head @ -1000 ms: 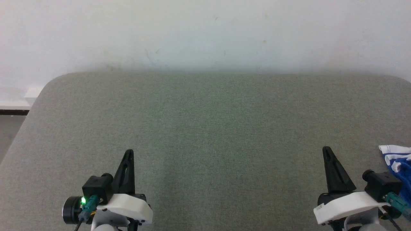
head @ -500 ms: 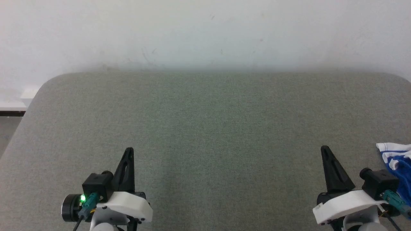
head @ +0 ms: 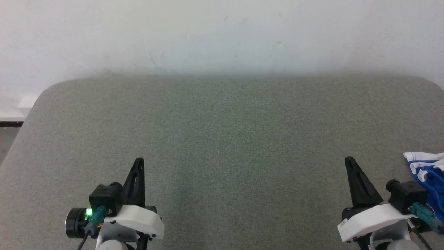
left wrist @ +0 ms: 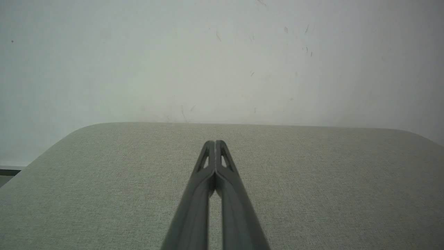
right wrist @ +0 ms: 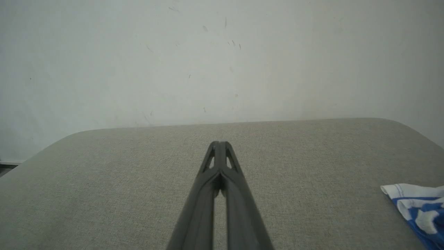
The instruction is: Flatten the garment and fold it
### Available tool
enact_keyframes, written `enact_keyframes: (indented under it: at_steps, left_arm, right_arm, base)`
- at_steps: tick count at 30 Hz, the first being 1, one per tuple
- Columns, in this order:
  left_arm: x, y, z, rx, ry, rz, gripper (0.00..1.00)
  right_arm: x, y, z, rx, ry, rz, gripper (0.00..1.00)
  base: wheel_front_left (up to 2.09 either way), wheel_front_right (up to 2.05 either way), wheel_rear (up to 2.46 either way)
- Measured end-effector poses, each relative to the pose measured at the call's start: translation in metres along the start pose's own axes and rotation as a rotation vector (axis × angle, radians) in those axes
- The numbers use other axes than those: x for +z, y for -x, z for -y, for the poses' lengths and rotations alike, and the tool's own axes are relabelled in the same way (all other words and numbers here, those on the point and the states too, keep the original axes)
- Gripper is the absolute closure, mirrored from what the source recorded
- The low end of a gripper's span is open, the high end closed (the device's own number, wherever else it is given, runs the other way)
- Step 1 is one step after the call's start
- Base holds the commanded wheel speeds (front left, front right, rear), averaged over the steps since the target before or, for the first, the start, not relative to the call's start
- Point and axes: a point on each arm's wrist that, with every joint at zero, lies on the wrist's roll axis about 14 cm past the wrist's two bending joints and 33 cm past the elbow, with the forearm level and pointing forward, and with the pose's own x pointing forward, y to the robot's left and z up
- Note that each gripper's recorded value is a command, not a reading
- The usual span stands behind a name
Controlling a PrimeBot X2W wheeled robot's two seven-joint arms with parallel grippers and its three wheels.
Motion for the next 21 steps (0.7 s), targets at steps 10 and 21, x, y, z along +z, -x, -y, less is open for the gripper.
enact_keyframes:
  at_steps: [10, 21]
  left_arm:
    - [0.0003, -0.0024, 0.0026, -0.008, -0.008, -0.011, 1.0]
    - [0.0017, -0.0046, 0.0053, -0.017, -0.019, -0.016, 1.0]
  right_arm:
    - [-0.0005, 0.0007, 0.0013, -0.002, 0.026, -0.015, 1.0]
    - [0.0005, 0.0013, 0.0027, -0.004, 0.052, -0.025, 1.0]
  base:
    - [0.0, 0.0, 0.0]
    - [0.0, 0.0, 0.0]
